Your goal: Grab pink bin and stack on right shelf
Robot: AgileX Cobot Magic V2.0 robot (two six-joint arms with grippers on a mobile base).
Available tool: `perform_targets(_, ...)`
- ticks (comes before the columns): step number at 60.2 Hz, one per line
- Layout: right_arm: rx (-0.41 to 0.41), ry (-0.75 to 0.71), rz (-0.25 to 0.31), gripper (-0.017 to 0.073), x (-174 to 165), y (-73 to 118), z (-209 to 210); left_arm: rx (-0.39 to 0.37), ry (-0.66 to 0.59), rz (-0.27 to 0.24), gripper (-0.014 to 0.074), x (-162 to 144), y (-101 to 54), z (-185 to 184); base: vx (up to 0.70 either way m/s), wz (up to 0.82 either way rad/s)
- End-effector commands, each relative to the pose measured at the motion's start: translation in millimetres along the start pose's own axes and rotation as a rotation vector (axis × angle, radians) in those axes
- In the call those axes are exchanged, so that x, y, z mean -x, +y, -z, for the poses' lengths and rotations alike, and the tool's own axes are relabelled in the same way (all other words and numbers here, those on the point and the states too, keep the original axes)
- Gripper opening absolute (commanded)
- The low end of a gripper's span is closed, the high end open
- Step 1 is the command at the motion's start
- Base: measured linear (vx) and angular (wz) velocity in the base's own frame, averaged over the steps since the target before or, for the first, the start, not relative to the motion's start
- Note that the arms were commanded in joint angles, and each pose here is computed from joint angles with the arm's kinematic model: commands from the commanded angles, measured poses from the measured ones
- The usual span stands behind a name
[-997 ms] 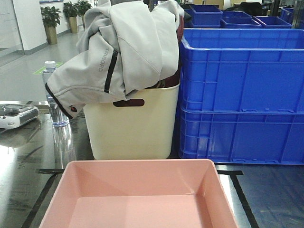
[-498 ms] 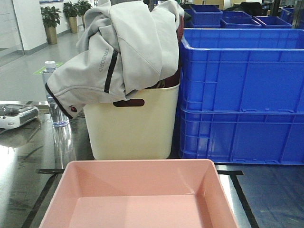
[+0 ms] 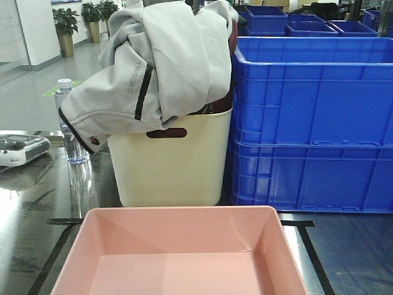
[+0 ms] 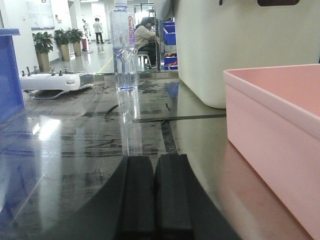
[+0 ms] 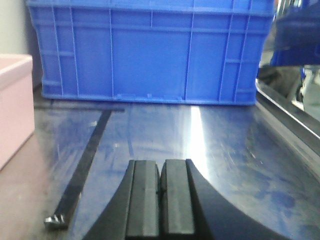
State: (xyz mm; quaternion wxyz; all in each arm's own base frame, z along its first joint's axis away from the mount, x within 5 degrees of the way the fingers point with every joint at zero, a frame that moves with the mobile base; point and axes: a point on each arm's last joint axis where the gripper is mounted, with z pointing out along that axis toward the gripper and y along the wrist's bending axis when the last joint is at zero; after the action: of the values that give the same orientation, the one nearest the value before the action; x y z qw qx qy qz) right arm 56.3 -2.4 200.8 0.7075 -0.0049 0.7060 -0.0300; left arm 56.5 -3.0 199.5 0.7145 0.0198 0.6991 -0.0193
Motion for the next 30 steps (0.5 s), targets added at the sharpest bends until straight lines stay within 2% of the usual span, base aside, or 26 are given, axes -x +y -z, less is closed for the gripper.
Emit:
perform_targets(1,0.008,-0.175,-0.019,-0.0009,11.4,1.1,1.6,-0.006,-0.084,0.006,-0.0003,3.9,-0.5,0.8,0.00,0.00)
perform_targets(19,0.009,-0.185,-0.042,-0.0009,12.4,0.9,2.0,-0.006,-0.084,0.006,-0.0003,3.9,-0.5,0.8,0.00,0.00)
perform_targets(23,0.008,-0.184,-0.030,-0.0009,12.3,0.9,2.0,-0.006,-0.084,0.006,-0.0003,3.9,-0.5,0.8,0.00,0.00)
perform_targets(30,0.001,-0.179,0.024,-0.0009,11.9,0.7,1.8,-0.006,-0.084,0.006,-0.0003,3.9,-0.5,0.8,0.00,0.00)
